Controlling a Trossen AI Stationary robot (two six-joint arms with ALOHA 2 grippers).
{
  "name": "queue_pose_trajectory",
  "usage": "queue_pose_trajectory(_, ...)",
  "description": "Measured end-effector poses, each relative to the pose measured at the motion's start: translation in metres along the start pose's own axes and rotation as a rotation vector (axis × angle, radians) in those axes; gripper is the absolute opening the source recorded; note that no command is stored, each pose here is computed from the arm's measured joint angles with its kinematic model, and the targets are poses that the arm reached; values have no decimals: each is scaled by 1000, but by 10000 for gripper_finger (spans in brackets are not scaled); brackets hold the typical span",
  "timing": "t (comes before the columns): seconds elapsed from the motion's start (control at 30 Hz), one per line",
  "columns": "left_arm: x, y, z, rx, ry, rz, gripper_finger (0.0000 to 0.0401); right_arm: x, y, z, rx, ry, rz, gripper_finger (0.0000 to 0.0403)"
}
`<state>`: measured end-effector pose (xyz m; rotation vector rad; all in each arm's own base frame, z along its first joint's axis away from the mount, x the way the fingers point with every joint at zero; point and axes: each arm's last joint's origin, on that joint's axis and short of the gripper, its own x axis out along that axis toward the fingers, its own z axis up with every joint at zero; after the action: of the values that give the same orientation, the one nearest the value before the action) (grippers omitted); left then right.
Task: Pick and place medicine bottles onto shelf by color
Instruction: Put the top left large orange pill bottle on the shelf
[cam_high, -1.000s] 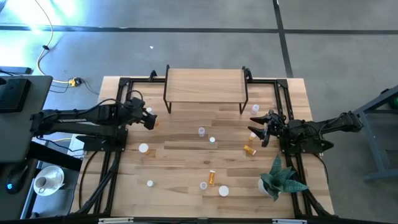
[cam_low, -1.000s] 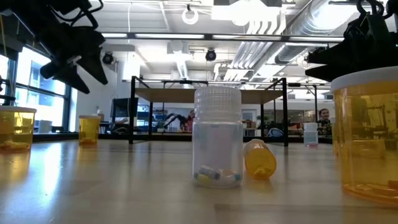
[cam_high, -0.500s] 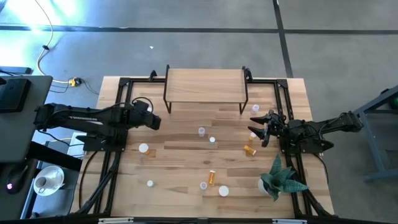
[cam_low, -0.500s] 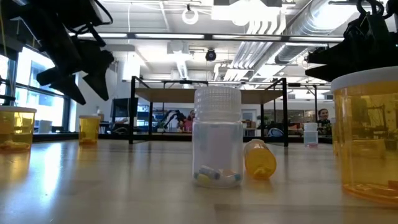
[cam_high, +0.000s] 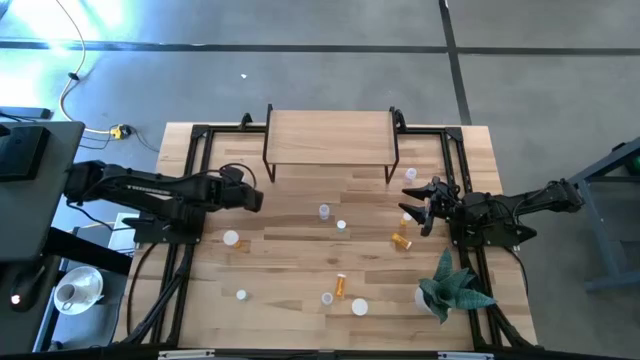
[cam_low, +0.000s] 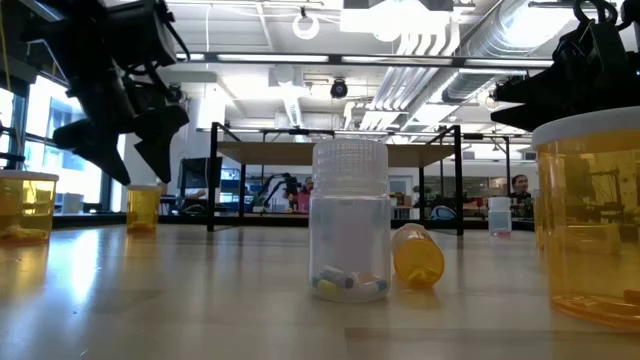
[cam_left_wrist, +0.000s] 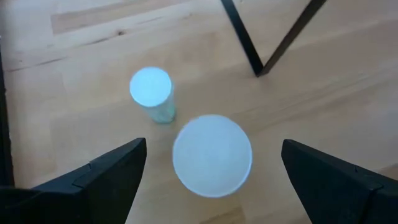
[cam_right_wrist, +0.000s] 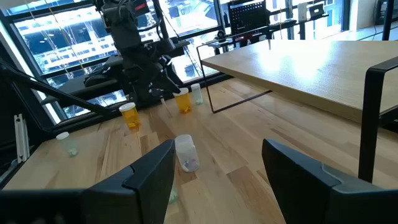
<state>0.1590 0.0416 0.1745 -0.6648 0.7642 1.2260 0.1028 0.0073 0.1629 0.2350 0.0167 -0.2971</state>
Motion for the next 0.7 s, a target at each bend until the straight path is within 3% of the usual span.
queue_pose_trajectory(0.7, 20, -12, -16, 53, -42, 147, 362, 0, 0, 0, 0, 0, -1, 232)
